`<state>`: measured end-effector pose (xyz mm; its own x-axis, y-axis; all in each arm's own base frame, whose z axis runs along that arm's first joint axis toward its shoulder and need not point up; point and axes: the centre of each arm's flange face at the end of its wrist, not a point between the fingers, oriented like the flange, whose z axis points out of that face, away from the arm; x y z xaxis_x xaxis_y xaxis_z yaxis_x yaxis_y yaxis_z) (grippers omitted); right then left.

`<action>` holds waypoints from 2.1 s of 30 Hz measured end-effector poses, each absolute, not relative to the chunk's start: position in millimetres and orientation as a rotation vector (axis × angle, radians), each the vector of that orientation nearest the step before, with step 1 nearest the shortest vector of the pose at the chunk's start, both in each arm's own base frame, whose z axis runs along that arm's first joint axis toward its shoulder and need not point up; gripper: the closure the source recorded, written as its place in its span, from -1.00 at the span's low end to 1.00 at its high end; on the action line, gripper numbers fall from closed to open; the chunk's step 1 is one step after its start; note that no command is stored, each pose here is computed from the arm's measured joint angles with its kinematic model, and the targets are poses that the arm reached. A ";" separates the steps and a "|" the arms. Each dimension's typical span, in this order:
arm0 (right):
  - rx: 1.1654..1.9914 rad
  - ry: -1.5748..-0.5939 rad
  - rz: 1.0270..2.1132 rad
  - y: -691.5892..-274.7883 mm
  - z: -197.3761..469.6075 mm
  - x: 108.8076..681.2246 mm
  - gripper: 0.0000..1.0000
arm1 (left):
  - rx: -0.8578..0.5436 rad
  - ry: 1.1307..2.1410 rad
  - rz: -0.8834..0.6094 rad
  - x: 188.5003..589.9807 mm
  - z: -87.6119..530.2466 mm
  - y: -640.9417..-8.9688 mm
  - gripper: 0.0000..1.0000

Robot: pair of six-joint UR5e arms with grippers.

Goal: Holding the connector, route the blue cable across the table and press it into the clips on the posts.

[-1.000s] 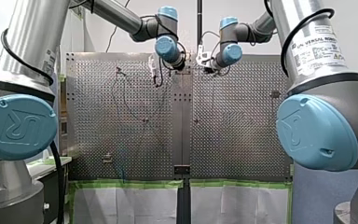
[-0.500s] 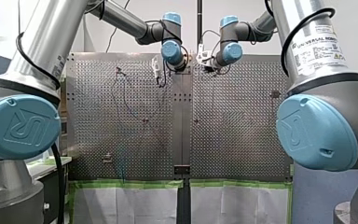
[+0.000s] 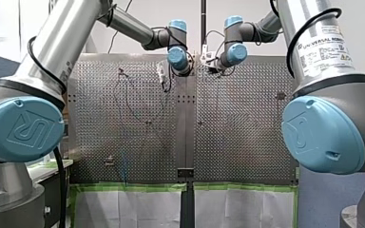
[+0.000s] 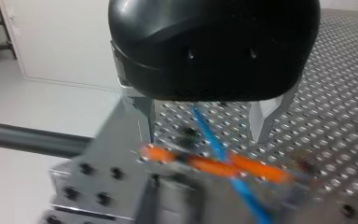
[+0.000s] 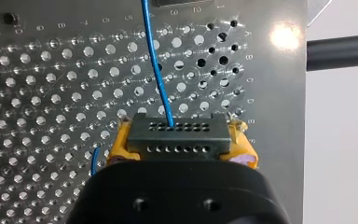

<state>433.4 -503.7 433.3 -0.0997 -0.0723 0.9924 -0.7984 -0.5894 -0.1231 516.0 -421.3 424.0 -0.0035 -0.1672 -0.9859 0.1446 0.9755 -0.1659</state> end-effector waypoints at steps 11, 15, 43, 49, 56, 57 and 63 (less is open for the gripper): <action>1.638 -0.958 1.742 -503.7 432.8 433.4 0.96 | -0.041 1.560 -0.219 523.1 418.3 -415.5 -0.71; 1.638 -0.958 1.742 -503.7 432.7 433.4 0.96 | -0.044 1.559 -0.218 523.0 418.2 -415.8 -0.19; 1.697 -0.990 1.711 -492.3 406.7 435.0 0.96 | -0.050 1.632 -0.139 488.2 384.4 -428.5 1.00; 1.720 -1.005 1.696 -487.9 395.4 434.1 0.96 | -0.061 1.638 -0.134 479.6 358.4 -428.0 1.00; 1.763 -1.042 1.656 -480.5 369.1 428.1 0.96 | -0.060 1.640 -0.151 470.9 331.5 -427.8 1.00; 1.770 -1.049 1.646 -479.5 363.3 426.1 0.96 | -0.059 1.640 -0.156 469.0 327.1 -428.1 1.00; 1.783 -1.062 1.625 -473.5 335.8 420.2 0.96 | -0.028 1.644 -0.183 458.2 302.1 -430.4 1.00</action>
<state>420.2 -473.5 335.8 -0.0165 -0.2120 0.9771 -0.8097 -0.5705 -0.1375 458.2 -430.4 302.1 -0.0831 -0.1284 -0.9882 0.0915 0.9865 -0.1359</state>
